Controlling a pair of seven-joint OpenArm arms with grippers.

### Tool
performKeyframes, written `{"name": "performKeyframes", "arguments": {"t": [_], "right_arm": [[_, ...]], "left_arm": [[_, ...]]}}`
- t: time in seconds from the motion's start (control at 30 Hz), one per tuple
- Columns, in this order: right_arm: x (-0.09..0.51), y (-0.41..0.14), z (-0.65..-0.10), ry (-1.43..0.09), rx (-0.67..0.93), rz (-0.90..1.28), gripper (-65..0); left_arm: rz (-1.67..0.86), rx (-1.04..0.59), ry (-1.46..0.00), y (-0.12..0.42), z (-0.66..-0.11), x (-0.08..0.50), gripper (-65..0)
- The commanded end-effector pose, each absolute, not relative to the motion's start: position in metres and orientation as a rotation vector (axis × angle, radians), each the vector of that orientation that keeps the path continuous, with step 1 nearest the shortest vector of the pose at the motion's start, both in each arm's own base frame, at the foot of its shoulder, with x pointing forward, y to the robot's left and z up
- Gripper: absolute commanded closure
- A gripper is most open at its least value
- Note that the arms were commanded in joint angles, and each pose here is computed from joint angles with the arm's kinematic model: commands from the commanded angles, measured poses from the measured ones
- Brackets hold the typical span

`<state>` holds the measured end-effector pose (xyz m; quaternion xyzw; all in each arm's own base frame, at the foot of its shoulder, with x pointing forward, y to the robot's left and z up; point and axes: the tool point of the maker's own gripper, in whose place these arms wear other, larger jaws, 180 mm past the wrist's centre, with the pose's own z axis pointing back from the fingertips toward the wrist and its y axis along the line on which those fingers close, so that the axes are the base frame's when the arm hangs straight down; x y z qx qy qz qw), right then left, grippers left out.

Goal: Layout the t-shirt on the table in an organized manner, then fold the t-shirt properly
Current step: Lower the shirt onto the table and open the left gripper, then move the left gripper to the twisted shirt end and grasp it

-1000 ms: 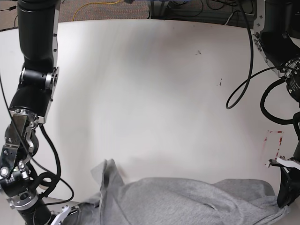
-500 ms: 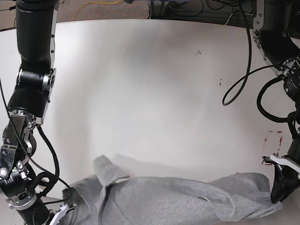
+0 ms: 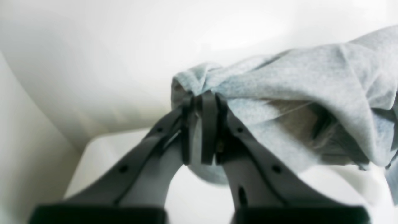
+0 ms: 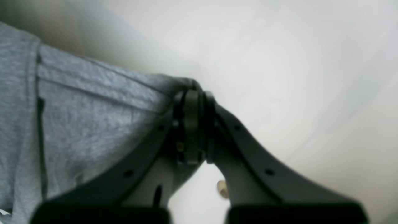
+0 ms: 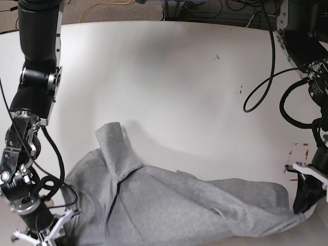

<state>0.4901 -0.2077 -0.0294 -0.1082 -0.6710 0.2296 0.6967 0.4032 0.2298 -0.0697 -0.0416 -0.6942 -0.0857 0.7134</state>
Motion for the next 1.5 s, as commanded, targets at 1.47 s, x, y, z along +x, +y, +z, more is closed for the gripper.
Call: {"name": "performKeyframes", "arguments": {"t": [1.47], "right_arm": [[0.298,-0.166,-0.343,-0.973,0.11,0.261,0.0]], "left_arm": [[0.0,-0.28,-0.922,0.206,-0.336,0.339,-1.1]]}}
